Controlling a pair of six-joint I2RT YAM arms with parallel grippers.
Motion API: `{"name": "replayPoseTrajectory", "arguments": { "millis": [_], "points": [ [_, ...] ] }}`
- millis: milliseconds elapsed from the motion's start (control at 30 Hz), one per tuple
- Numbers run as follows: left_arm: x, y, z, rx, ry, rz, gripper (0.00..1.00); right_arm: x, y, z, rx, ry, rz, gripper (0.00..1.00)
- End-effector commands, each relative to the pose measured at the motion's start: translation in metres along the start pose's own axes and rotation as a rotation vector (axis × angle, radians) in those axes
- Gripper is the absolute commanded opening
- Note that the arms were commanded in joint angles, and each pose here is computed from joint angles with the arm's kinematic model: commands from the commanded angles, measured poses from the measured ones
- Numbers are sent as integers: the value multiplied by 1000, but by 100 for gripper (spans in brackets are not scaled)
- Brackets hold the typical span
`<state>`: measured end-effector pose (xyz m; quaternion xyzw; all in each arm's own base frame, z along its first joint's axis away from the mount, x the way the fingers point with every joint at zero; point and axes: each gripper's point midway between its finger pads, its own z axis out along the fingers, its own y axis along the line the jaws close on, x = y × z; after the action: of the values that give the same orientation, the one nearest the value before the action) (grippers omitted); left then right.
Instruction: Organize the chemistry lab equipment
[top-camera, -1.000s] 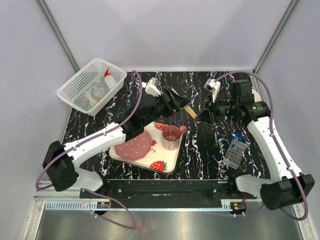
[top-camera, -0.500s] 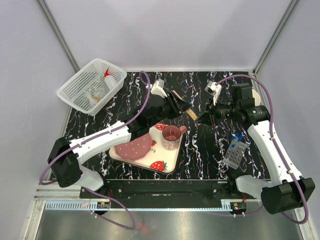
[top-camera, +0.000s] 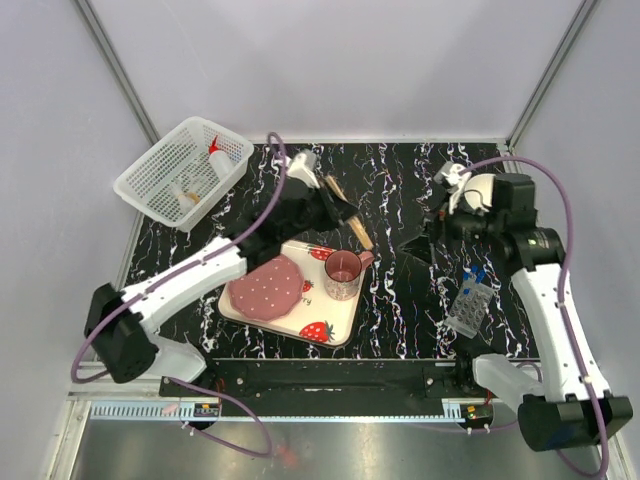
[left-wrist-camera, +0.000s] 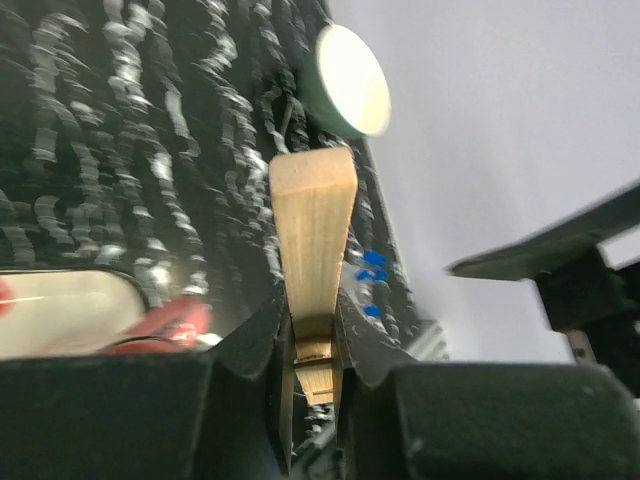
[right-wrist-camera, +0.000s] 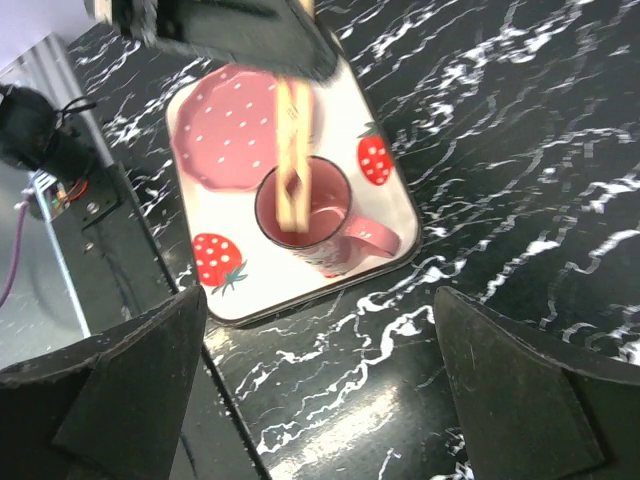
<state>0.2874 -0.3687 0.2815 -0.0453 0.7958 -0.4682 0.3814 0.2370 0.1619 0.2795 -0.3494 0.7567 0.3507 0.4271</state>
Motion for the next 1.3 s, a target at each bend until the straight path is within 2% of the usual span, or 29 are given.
{"name": "replayPoseTrajectory", "arguments": {
  "millis": [0,33,100,133,167,267,433,600,833,867,1033,1267],
  "points": [
    [-65,18,-65,-78,-89,253,6,-13,6,-27,21,-103,-63,100],
    [-67,40,-77,-157,-60,281,6,-13,7,-31,33,-119,-74,100],
    [-102,67,-105,-282,-118,374,6,-9,-2,-36,74,-136,-61,100],
    [-106,84,-117,-355,-99,396,6,-9,-2,-39,84,-148,-69,100],
    [-127,97,-133,-421,-140,413,6,-3,-3,-38,85,-146,-55,99],
    [-158,135,-165,-612,-164,523,6,2,-6,-40,93,-162,-44,100],
    [-203,173,-193,-855,-218,597,5,7,-8,-43,112,-185,-46,100],
    [-239,210,-201,-1038,-235,618,4,13,-7,-43,113,-201,-43,100],
    [-279,256,-204,-1191,-267,599,5,16,-4,-44,104,-209,-42,100],
    [-281,269,-201,-1218,-235,615,5,16,-4,-44,104,-210,-41,100],
    [-296,310,-196,-1315,-234,580,6,17,-3,-44,93,-212,-31,100],
    [-318,342,-193,-1421,-257,592,9,18,-2,-44,84,-216,-21,100]
  ]
}}
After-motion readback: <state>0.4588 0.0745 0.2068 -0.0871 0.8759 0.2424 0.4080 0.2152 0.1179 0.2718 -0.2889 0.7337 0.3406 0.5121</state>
